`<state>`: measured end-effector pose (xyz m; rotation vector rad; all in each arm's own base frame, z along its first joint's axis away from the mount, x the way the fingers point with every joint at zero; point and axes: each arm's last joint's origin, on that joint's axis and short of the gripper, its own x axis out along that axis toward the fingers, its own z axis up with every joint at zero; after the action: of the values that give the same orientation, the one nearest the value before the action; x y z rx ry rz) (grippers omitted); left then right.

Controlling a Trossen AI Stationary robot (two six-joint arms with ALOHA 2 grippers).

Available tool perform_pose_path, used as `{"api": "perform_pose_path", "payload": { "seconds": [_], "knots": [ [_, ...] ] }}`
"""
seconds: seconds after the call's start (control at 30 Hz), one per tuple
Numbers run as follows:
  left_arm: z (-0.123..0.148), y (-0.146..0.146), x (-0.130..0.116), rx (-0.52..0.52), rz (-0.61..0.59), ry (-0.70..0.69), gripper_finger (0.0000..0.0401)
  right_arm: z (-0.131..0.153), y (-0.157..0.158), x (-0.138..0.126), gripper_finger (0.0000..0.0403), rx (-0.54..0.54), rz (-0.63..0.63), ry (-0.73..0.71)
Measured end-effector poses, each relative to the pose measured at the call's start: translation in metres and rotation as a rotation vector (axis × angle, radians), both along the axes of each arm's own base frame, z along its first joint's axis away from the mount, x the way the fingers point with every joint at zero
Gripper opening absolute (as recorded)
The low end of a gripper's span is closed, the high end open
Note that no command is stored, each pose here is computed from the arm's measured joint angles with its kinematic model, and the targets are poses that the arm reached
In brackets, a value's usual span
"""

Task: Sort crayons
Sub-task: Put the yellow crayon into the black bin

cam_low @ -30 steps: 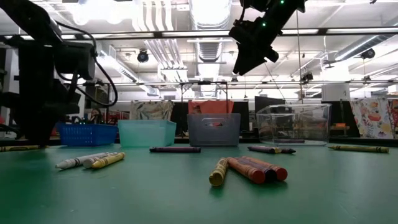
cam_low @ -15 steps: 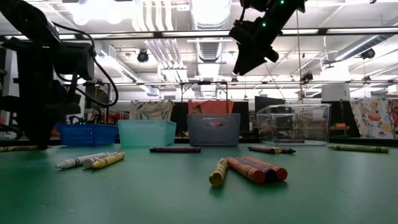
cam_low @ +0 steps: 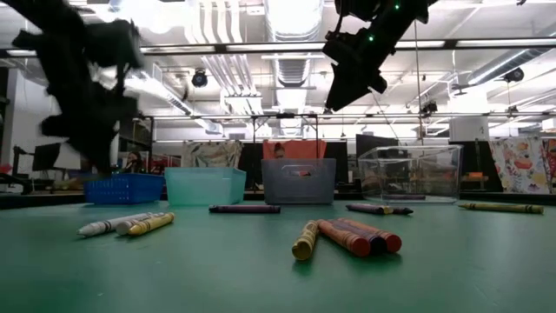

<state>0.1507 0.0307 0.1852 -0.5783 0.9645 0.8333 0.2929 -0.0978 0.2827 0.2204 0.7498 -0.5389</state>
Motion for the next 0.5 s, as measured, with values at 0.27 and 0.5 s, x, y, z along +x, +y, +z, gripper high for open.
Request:
{"api": "perform_pose_path", "payload": {
  "seconds": [0.27,0.5],
  "knots": [
    [0.050,-0.011,0.037,0.322,-0.397,-0.490,0.0000,-0.025,0.023,0.016,0.0117,0.016,0.327,-0.276],
    [0.071,-0.017,0.056,0.552,-0.538,-0.687,0.0000,-0.039,0.048,0.032,0.0121,-0.076,0.473,-0.610]
  ]
}}
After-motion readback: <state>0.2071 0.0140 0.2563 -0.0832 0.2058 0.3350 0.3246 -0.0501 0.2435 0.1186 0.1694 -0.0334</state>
